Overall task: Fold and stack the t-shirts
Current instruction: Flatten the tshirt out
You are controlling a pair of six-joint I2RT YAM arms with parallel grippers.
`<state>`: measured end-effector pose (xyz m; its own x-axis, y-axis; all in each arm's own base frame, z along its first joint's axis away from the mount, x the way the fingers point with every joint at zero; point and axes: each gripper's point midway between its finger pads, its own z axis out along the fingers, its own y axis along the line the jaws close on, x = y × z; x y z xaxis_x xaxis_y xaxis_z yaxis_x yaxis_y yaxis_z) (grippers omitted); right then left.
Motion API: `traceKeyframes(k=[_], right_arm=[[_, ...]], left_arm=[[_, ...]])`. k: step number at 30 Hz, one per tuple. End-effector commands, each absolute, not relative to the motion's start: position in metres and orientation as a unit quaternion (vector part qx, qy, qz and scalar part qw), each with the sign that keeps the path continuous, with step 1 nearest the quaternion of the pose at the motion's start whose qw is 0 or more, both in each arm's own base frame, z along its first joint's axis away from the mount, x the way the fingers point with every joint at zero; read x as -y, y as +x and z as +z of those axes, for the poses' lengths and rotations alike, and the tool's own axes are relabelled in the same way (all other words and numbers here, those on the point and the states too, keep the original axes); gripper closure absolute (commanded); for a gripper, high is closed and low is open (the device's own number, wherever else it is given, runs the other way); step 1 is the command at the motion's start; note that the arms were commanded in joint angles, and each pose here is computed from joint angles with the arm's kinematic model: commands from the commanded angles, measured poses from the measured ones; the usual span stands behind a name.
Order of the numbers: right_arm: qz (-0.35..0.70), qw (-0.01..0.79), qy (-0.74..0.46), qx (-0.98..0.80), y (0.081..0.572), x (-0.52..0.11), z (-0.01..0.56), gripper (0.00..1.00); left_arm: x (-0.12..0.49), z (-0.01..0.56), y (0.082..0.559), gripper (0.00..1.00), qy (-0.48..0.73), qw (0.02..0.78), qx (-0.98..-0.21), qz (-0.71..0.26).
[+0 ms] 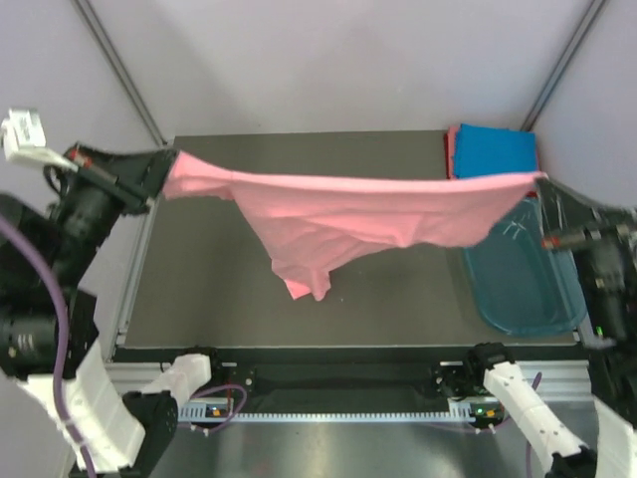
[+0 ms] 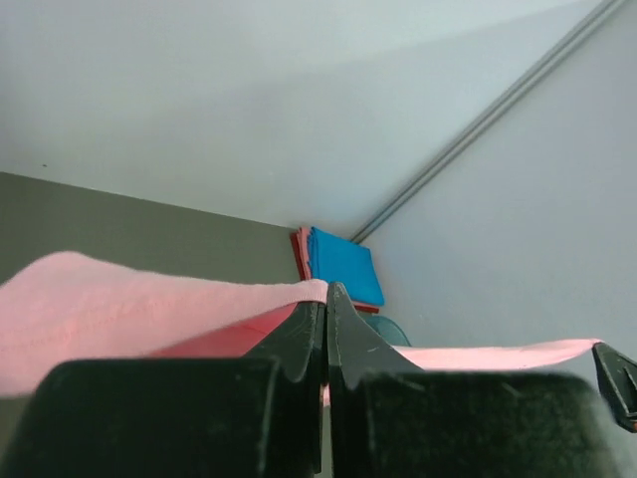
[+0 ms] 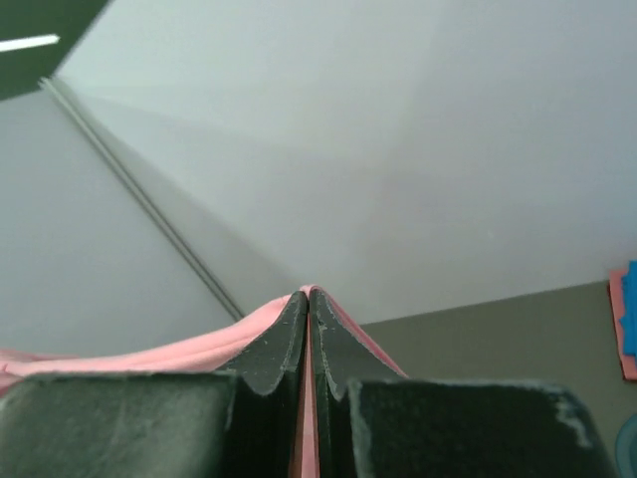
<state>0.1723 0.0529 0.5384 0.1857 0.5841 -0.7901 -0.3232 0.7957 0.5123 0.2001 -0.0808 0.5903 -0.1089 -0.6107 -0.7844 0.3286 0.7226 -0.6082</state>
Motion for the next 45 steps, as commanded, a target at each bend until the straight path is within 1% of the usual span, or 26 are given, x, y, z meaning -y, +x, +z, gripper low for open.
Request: traceKeyframes(k=[1,3,4,5,7,8,9,10,11,12,13,14,15,16,17,18,20,22,25,27,30,33,38,39,42,45], right_arm=[[0.302,0.777,0.108,-0.541,0.141,-0.046,0.522,1.0],[0.293,0.75,0.141,-0.576,0.171,-0.047,0.495,1.0],[0.296,0.737,0.136,-0.592,0.184,-0.054,0.489,1.0],[0.306,0.715,0.121,-0.616,0.207,-0.069,0.481,1.0],[0.324,0.715,0.102,-0.612,0.21,-0.078,0.505,1.0],[0.314,0.706,0.095,-0.627,0.225,-0.083,0.508,1.0],[0.316,0.723,0.087,-0.609,0.212,-0.079,0.536,1.0],[0.305,0.736,0.09,-0.598,0.221,-0.076,0.539,1.0],[0.325,0.724,0.088,-0.602,0.236,-0.086,0.529,1.0],[0.325,0.717,0.089,-0.61,0.242,-0.089,0.534,1.0],[0.308,0.683,0.07,-0.658,0.245,-0.095,0.517,1.0],[0.314,0.675,0.051,-0.666,0.247,-0.102,0.524,1.0],[0.305,0.686,0.06,-0.658,0.245,-0.096,0.525,1.0],[0.305,0.695,0.071,-0.647,0.248,-0.094,0.516,1.0],[0.322,0.718,0.073,-0.613,0.245,-0.094,0.529,1.0],[0.316,0.718,0.068,-0.616,0.241,-0.092,0.542,1.0],[0.287,0.705,0.053,-0.646,0.243,-0.091,0.542,1.0],[0.287,0.736,0.055,-0.611,0.234,-0.084,0.555,1.0],[0.271,0.732,0.059,-0.622,0.241,-0.081,0.555,1.0],[0.282,0.726,0.053,-0.625,0.245,-0.087,0.549,1.0],[0.282,0.725,0.065,-0.626,0.239,-0.083,0.542,1.0],[0.28,0.732,0.071,-0.617,0.218,-0.075,0.544,1.0],[0.288,0.75,0.066,-0.592,0.154,-0.06,0.556,1.0],[0.285,0.743,0.067,-0.602,0.146,-0.058,0.549,1.0],[0.29,0.757,0.07,-0.581,0.102,-0.046,0.55,1.0],[0.3,0.764,0.073,-0.566,0.079,-0.041,0.553,1.0]], left_arm=[[0.083,0.556,0.178,1.0,-0.12,0.621,-0.691,-0.35],[0.078,0.529,0.198,1.0,-0.136,0.596,-0.718,-0.333],[0.077,0.505,0.217,1.0,-0.148,0.573,-0.737,-0.327],[0.078,0.496,0.228,1.0,-0.153,0.558,-0.747,-0.328],[0.078,0.503,0.237,1.0,-0.153,0.562,-0.741,-0.334],[0.076,0.516,0.243,1.0,-0.154,0.572,-0.734,-0.332],[0.073,0.523,0.246,1.0,-0.157,0.579,-0.732,-0.323],[0.068,0.542,0.243,1.0,-0.155,0.601,-0.719,-0.313],[0.061,0.532,0.263,1.0,-0.171,0.592,-0.73,-0.294],[0.059,0.526,0.273,1.0,-0.175,0.584,-0.738,-0.289],[0.062,0.527,0.276,1.0,-0.171,0.578,-0.742,-0.295],[0.073,0.521,0.283,1.0,-0.157,0.553,-0.754,-0.318],[0.076,0.528,0.283,1.0,-0.152,0.559,-0.746,-0.328],[0.077,0.521,0.289,1.0,-0.154,0.554,-0.748,-0.332],[0.074,0.527,0.282,1.0,-0.157,0.575,-0.733,-0.329],[0.07,0.527,0.287,1.0,-0.161,0.583,-0.728,-0.324],[0.071,0.529,0.289,1.0,-0.151,0.581,-0.733,-0.318],[0.071,0.535,0.288,1.0,-0.144,0.583,-0.734,-0.316],[0.069,0.531,0.29,1.0,-0.145,0.582,-0.738,-0.31],[0.066,0.531,0.286,1.0,-0.145,0.589,-0.737,-0.297],[0.055,0.538,0.275,1.0,-0.158,0.607,-0.73,-0.271],[0.046,0.559,0.251,1.0,-0.168,0.637,-0.708,-0.255],[0.057,0.585,0.201,1.0,-0.147,0.664,-0.674,-0.29],[0.059,0.59,0.191,1.0,-0.145,0.669,-0.667,-0.296],[0.067,0.598,0.152,1.0,-0.125,0.681,-0.649,-0.315],[0.075,0.599,0.136,1.0,-0.109,0.679,-0.646,-0.331]])
